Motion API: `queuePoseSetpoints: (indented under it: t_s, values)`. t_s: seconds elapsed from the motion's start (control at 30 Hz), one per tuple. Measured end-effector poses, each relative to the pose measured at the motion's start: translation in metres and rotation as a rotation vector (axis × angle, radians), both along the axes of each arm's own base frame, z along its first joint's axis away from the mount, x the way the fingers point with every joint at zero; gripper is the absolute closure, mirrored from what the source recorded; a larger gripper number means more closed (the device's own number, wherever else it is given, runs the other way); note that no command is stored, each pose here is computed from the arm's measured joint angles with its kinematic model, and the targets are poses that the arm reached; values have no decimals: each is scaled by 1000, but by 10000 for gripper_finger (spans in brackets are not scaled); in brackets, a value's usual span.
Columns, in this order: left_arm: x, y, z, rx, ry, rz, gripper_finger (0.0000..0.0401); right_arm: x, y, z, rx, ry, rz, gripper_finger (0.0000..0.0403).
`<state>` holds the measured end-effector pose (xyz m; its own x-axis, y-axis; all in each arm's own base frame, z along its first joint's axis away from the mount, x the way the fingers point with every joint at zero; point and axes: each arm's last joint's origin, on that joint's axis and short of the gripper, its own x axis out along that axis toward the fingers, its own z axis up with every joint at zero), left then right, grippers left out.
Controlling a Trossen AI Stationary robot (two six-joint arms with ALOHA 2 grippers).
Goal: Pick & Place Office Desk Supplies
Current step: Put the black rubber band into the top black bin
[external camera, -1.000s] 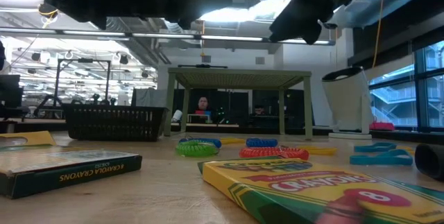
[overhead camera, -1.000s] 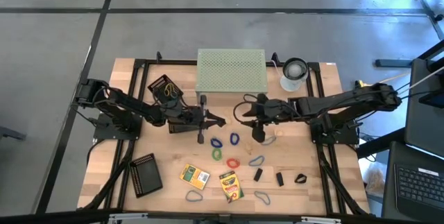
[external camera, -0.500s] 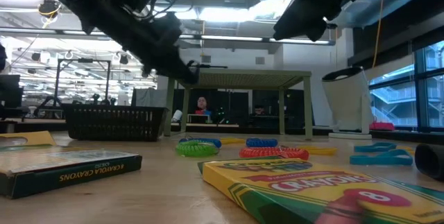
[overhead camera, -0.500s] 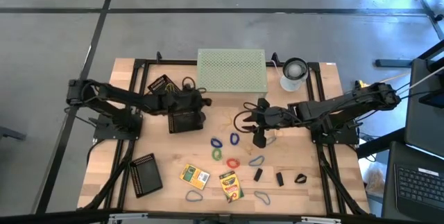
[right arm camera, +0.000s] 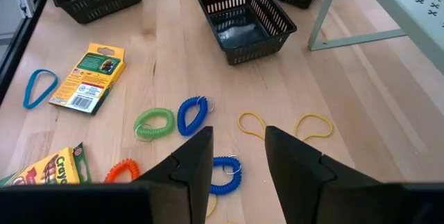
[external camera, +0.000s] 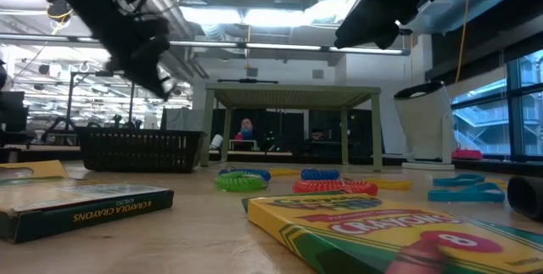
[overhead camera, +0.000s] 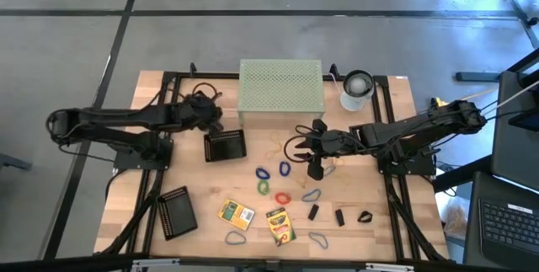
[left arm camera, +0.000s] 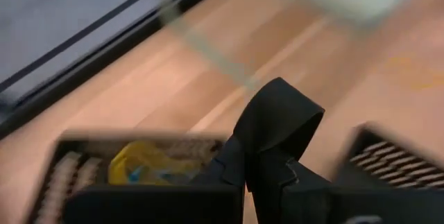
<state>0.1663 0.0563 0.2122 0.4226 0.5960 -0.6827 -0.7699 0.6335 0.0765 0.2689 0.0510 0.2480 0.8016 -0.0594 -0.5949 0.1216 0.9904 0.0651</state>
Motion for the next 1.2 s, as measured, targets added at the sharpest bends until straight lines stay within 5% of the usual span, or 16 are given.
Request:
queuePoseSetpoints:
  t_s: [0.13,0.53,1.2]
  values:
    - [-10,4,-10,-16,92,128,398,0,0,0,0,0,0,268]
    - [-19,20,-36,57,226,230,385,0,0,0,0,-1,0,268]
    - [-17,25,-37,58,212,256,262,7,1,-7,-14,4,-23,268]
